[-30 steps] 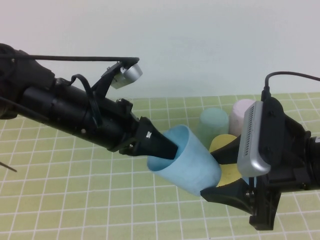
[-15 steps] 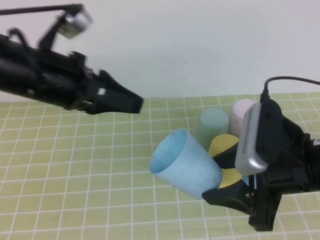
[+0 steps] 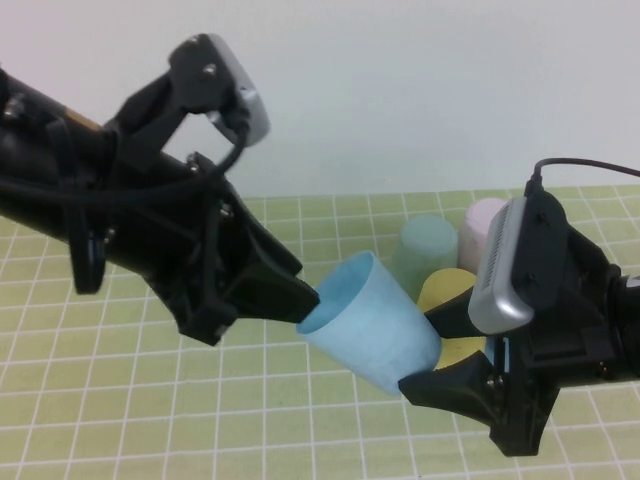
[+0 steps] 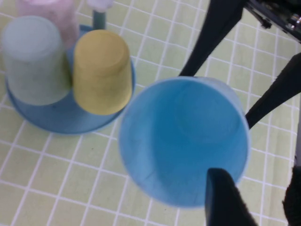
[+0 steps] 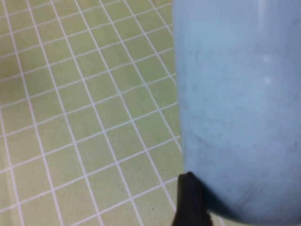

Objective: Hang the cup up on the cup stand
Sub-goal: Adjust the cup with two arms

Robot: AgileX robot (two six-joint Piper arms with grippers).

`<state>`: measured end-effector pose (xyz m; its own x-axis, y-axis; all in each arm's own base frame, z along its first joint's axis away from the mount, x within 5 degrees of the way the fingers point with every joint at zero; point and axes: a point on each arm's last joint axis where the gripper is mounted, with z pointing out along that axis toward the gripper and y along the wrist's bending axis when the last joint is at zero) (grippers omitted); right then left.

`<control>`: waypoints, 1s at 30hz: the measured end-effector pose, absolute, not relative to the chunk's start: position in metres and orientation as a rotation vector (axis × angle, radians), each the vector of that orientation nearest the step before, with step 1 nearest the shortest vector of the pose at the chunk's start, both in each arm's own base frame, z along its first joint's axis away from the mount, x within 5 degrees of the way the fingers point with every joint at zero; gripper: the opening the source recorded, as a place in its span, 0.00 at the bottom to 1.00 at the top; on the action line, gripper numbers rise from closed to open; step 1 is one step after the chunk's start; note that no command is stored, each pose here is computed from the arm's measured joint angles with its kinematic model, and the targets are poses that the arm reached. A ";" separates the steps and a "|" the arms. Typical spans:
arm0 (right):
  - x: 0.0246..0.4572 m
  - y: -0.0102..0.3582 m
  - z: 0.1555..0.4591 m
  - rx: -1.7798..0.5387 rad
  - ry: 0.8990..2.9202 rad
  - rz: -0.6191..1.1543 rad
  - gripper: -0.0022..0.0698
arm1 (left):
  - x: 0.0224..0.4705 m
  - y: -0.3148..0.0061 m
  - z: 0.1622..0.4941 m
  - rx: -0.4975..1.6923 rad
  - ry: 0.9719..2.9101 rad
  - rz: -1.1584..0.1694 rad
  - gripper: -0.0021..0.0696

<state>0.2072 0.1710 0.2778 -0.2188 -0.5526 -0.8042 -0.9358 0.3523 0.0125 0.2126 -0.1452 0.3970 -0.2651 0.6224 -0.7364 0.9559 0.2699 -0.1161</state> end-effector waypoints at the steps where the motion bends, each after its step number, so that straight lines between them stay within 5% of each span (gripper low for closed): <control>1: 0.207 0.171 0.278 -1.294 1.891 0.675 0.68 | 0.212 -0.147 0.397 1.426 1.975 -0.767 0.41; 25: 0.208 0.174 0.282 -1.231 1.882 0.730 0.67 | 0.243 -0.166 0.365 1.455 1.995 -0.922 0.42; 28: 0.208 0.174 0.282 -1.224 1.882 0.730 0.67 | 0.243 -0.166 0.364 1.462 1.990 -0.919 0.35; 30: 0.209 0.174 0.282 -1.217 1.882 0.722 0.67 | 0.243 -0.166 0.364 1.485 1.969 -0.912 0.20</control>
